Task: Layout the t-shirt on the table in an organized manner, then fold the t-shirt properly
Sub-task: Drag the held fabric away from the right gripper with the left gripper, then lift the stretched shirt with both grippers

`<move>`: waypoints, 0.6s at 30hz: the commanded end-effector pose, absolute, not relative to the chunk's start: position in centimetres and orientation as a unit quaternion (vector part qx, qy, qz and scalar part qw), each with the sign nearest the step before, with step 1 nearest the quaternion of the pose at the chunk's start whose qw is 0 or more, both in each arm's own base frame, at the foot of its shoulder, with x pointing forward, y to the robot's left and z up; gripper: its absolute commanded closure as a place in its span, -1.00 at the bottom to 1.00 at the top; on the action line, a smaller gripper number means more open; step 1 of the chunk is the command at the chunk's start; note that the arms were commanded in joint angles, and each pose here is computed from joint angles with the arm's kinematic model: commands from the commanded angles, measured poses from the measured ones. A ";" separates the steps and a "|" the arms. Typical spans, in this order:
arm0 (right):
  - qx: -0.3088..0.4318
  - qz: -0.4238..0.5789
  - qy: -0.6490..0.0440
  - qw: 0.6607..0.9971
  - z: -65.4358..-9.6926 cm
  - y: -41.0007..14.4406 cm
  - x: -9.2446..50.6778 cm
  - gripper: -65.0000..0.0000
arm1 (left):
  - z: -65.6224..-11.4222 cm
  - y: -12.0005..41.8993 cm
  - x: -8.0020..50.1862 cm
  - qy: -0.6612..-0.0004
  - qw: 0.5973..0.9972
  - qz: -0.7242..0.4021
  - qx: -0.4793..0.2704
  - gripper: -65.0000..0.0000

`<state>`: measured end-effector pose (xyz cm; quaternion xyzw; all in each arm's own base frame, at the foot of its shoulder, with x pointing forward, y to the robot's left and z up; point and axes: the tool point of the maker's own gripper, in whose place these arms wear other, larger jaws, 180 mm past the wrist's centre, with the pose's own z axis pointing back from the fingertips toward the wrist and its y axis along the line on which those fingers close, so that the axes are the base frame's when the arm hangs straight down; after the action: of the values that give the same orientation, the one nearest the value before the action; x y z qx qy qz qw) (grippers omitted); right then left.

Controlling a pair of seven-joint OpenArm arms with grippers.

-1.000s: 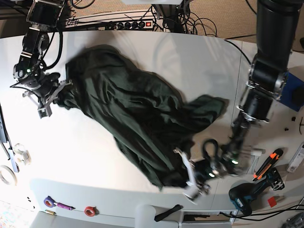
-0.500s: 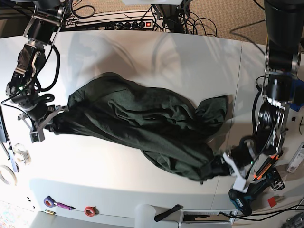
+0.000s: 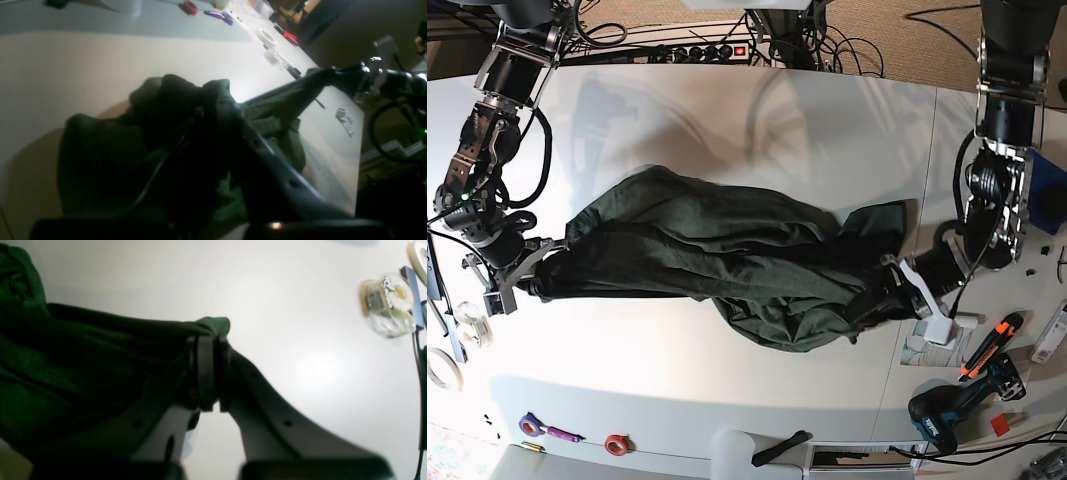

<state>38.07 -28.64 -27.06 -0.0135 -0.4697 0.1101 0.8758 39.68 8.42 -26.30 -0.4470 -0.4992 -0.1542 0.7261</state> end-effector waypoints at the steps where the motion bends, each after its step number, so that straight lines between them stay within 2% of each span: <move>1: -0.022 0.111 -0.496 0.861 -25.0 -29.2 38.8 1.00 | -24.1 8.8 40.3 -0.524 0.704 -0.153 -0.453 1.00; 10: -0.023 0.111 -0.492 0.863 -25.1 -29.2 38.7 1.00 | -25.2 8.9 39.9 -0.518 0.715 -0.156 -0.443 1.00; 15: -0.022 0.112 -0.501 0.858 -24.8 -29.2 38.9 1.00 | -26.0 9.4 40.5 -0.537 0.724 -0.181 -0.394 1.00; 18: -0.026 0.116 -0.506 0.854 -24.4 -29.3 39.0 1.00 | -26.1 9.6 40.5 -0.537 0.725 -0.184 -0.389 1.00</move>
<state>38.19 -28.65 -26.82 -0.0137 -0.4762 0.1114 0.8722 39.56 9.18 -28.66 -0.3858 -0.5069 -0.1813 0.7493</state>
